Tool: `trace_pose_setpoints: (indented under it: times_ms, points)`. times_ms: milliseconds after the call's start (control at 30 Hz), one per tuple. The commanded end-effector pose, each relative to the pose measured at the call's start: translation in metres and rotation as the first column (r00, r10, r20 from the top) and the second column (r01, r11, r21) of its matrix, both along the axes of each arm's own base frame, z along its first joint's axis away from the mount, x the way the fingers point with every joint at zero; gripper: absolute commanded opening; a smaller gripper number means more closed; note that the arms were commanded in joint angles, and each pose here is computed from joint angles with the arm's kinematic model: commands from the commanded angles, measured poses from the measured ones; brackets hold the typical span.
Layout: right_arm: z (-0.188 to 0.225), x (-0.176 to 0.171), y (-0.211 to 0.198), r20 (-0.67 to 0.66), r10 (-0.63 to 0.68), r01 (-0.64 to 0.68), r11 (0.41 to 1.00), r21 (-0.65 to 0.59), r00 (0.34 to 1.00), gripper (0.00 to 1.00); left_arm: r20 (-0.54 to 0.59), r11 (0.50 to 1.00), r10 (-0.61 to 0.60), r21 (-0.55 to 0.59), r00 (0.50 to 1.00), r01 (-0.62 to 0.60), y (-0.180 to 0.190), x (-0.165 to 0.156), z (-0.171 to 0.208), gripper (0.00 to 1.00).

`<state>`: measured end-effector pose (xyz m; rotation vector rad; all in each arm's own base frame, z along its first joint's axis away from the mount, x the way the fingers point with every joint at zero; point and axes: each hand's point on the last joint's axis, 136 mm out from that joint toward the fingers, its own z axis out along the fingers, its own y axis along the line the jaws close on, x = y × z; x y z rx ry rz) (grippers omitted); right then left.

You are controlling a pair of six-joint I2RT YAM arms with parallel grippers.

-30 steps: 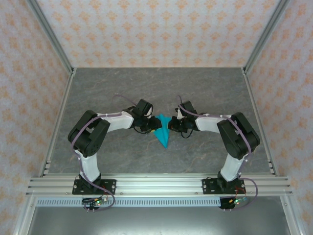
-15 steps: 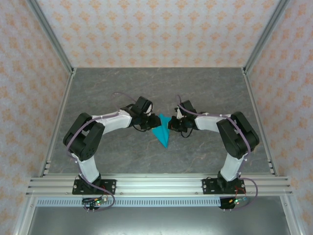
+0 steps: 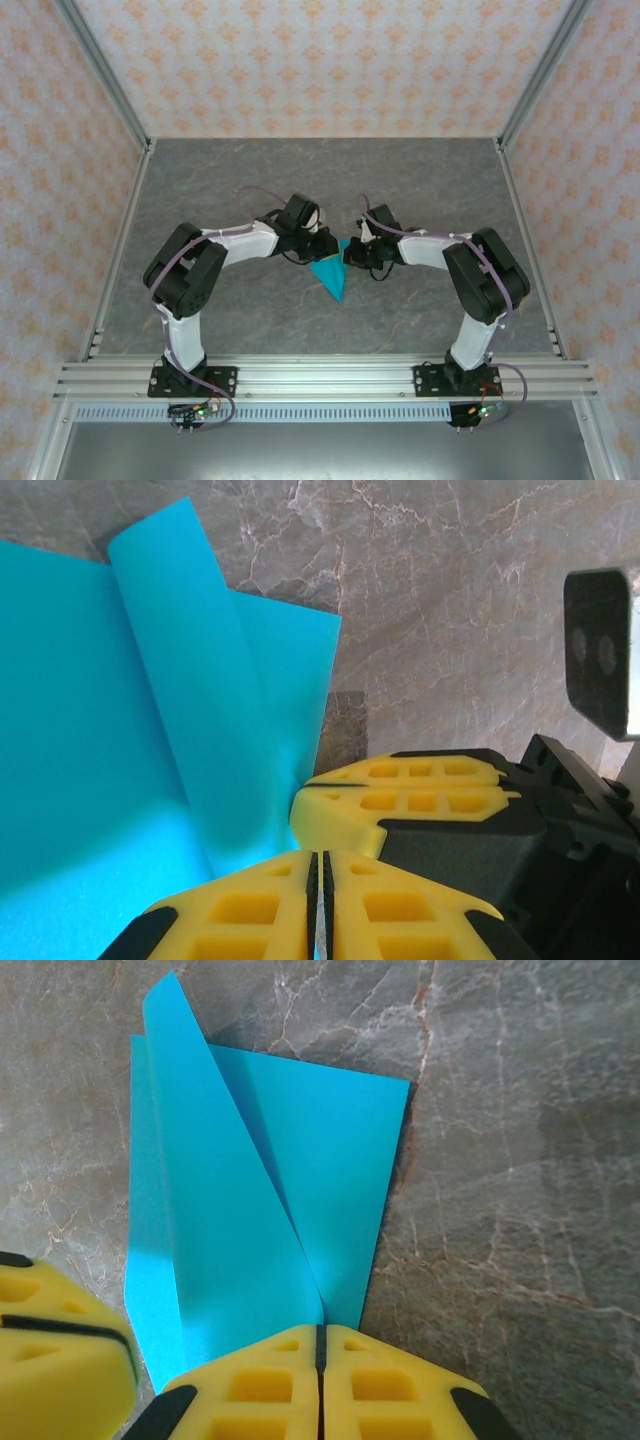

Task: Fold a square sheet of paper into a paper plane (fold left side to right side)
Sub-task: Fourth fold the wing at the center of the table.

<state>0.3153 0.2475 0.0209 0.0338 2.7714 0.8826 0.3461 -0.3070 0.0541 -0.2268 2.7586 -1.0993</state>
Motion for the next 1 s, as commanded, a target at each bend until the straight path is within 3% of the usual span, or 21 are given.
trace_pose_setpoints:
  times_ms: [0,967]
  points:
    - [-0.022,-0.009,-0.014,-0.049,-0.006,0.002,0.995,-0.098,0.999,0.07,0.016,1.0,-0.004,-0.028,1.0,0.004,-0.01,0.009,0.006,0.13]
    - [-0.017,-0.005,-0.012,-0.033,0.004,-0.008,0.994,-0.11,0.999,0.08,-0.091,0.993,0.028,0.119,0.995,-0.017,0.017,-0.013,-0.055,0.13]
